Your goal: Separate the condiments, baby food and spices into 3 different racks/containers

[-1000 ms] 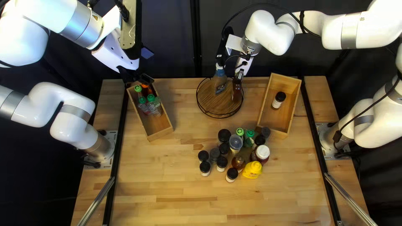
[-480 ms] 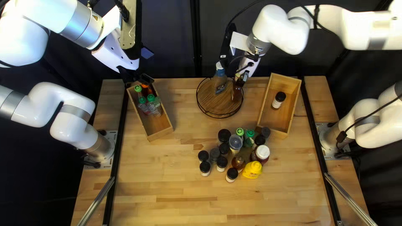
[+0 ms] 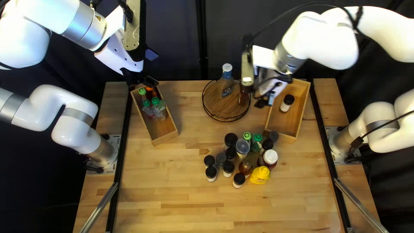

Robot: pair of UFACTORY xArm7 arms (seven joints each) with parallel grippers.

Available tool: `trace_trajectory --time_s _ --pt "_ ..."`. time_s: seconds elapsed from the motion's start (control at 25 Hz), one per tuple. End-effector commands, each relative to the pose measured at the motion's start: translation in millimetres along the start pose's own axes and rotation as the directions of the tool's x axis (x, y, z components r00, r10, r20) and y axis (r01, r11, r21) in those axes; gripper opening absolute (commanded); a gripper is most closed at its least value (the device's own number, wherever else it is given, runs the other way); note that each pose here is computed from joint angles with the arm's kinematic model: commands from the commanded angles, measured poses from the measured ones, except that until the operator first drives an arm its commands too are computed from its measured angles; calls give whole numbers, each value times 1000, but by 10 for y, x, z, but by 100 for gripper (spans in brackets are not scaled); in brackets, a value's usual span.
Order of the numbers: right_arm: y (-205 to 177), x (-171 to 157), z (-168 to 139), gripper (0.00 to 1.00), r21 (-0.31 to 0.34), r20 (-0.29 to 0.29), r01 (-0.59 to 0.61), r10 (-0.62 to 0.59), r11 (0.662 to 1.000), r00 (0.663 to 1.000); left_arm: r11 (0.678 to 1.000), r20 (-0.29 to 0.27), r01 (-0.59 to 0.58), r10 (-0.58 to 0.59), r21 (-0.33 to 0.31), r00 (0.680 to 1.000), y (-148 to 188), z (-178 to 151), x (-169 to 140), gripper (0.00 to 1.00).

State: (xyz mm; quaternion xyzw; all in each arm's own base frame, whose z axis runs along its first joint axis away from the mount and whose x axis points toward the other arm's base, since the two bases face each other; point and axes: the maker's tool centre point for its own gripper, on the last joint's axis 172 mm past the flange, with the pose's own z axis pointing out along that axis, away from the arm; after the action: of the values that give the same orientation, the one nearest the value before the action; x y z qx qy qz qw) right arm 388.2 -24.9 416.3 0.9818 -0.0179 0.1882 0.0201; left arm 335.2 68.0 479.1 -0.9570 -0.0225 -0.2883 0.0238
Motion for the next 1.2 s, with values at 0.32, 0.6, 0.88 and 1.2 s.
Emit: trace_trajectory --time_s 0.32,0.6,0.88,1.2 --pt "-62 -541 -782 100 14 -128 17 -15 1000 992 1000 0 0 0 0 1000 0 0 0 100" --pt "-62 -541 -782 100 14 -128 17 -15 1000 992 1000 0 0 0 0 1000 0 0 0 100" --pt "-62 -541 -782 100 14 -128 17 -15 1000 992 1000 0 0 0 0 1000 0 0 0 100" --pt "-62 -541 -782 100 14 -128 17 -15 1000 992 1000 -131 5 -4 10 991 112 499 417 100"
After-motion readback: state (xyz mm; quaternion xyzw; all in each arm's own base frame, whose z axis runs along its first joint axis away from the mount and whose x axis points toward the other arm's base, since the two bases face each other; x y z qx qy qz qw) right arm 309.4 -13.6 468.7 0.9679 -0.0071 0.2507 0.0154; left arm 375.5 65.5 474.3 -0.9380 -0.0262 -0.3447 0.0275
